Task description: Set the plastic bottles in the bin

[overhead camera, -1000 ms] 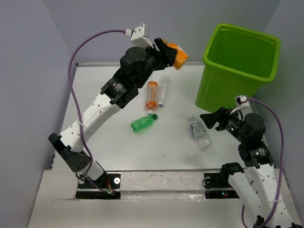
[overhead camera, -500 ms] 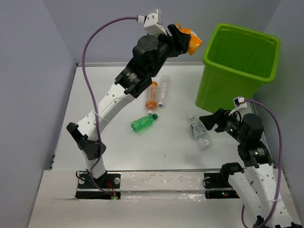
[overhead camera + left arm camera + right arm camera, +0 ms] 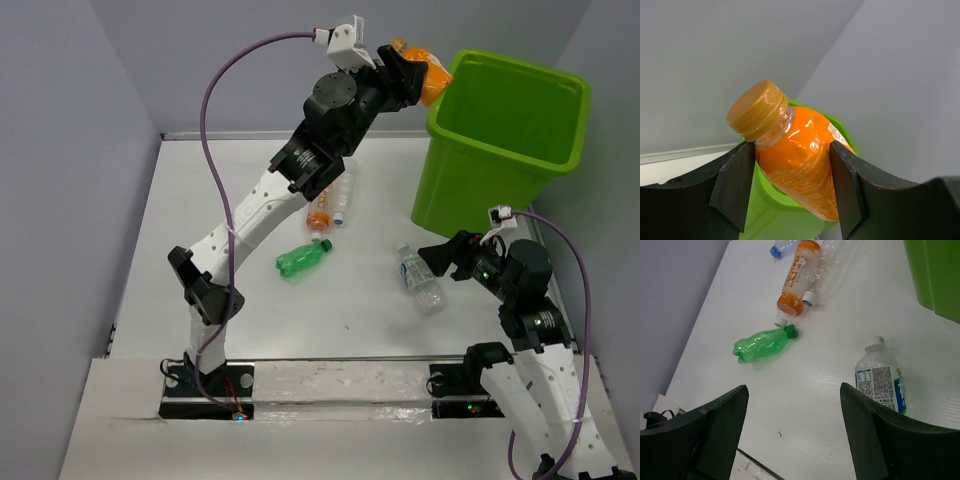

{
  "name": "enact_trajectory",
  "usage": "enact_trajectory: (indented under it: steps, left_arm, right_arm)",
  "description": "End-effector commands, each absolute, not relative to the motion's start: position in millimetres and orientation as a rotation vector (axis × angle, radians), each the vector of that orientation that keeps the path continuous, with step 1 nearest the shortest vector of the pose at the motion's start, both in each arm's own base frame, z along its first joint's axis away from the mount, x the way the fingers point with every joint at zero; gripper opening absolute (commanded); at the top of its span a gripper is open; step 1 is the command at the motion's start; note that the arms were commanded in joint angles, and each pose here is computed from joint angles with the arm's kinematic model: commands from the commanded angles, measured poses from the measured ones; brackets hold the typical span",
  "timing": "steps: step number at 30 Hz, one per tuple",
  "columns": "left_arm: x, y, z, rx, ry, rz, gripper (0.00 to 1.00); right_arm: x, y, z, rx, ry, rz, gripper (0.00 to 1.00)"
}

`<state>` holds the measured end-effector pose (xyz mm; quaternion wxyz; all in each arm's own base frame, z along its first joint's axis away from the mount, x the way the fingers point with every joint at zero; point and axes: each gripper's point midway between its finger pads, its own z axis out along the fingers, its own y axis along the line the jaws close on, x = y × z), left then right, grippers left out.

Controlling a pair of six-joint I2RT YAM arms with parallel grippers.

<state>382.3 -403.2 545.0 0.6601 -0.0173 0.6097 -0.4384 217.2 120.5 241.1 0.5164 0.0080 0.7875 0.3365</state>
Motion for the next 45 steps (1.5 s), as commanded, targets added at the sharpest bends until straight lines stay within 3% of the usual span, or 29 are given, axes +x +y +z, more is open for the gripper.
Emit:
enact_trajectory:
  steps: [1, 16, 22, 26, 33, 36, 45]
  left_arm:
    - [368.1, -413.9, 586.1, -0.030, 1.225, -1.082, 0.16]
    - [370.9, -498.9, 567.4, 0.099, 1.035, -1.165, 0.17]
    - [381.4, -512.7, 549.3, 0.104, 1.015, -1.134, 0.22]
    - [390.9, -519.0, 537.4, 0.108, 1.009, -1.097, 0.42]
    - [399.8, -516.1, 534.8, 0.117, 0.990, -1.073, 0.90]
    - [394.9, -512.8, 544.1, 0.141, 0.963, -1.081, 0.99]
    - [365.0, -466.9, 604.7, 0.200, 0.885, -1.007, 0.99]
  right_arm:
    - [215.8, 124.2, 245.1, -0.003, 1.873, 0.831, 0.79]
    - [215.1, 124.5, 232.2, 0.013, 1.908, 0.836, 0.79]
    - [214.7, 124.4, 229.1, 0.008, 1.920, 0.833, 0.79]
    - [214.0, 123.2, 224.1, 0.021, 1.936, 0.826, 0.81]
    - [218.0, 121.3, 217.3, 0.041, 1.971, 0.809, 0.86]
    - [218.6, 120.5, 213.6, 0.053, 1.989, 0.797, 0.89]
    - [230.9, 117.5, 189.2, 0.105, 2.100, 0.710, 0.93]
